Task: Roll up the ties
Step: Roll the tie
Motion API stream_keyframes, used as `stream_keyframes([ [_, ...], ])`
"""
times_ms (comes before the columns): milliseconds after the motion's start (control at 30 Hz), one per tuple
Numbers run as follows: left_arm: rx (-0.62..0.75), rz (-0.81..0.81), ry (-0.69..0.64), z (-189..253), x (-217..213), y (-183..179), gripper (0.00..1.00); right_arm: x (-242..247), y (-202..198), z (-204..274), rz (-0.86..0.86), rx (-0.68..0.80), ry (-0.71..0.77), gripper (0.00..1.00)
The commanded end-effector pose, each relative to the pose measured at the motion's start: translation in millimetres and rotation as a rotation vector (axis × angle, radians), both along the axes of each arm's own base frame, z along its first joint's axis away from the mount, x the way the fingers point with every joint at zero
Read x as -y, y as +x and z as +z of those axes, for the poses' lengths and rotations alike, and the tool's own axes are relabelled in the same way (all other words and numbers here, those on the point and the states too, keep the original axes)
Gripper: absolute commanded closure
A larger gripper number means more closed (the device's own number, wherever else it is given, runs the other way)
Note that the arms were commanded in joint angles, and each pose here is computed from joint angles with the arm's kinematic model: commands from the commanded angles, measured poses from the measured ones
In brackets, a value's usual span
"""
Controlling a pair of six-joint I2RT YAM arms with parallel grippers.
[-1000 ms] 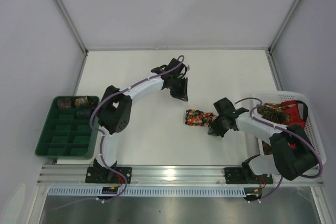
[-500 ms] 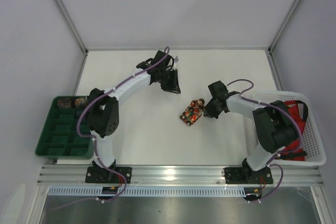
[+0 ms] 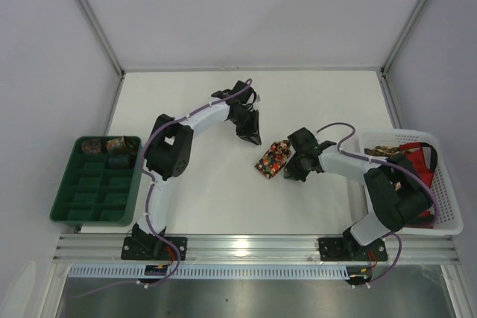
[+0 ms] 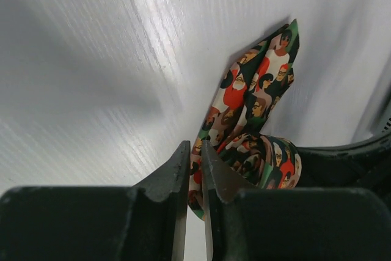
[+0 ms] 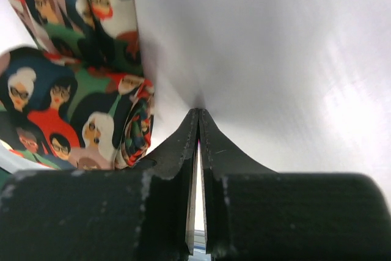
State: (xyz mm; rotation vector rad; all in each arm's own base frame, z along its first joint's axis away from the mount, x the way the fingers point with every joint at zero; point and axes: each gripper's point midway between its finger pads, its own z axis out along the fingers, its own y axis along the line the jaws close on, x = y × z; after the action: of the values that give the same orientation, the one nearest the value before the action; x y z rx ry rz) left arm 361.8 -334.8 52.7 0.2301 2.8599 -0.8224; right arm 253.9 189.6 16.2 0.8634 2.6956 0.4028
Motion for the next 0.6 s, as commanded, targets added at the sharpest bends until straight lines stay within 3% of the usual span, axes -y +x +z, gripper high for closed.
stream_keyframes([
  [0, -0.019, -0.047, -0.016, -1, 11, -11, 0.82, 1, -5, -1, -0.081, 0.014, -0.034, 0.93],
  [367, -0.081, -0.125, 0.020, -28, 13, -29, 0.82, 10, -9, -20, -0.109, 0.011, -0.088, 0.93],
  [567, -0.110, -0.165, -0.022, -31, 20, -34, 0.81, -10, 2, -29, -0.101, 0.007, -0.032, 0.94],
])
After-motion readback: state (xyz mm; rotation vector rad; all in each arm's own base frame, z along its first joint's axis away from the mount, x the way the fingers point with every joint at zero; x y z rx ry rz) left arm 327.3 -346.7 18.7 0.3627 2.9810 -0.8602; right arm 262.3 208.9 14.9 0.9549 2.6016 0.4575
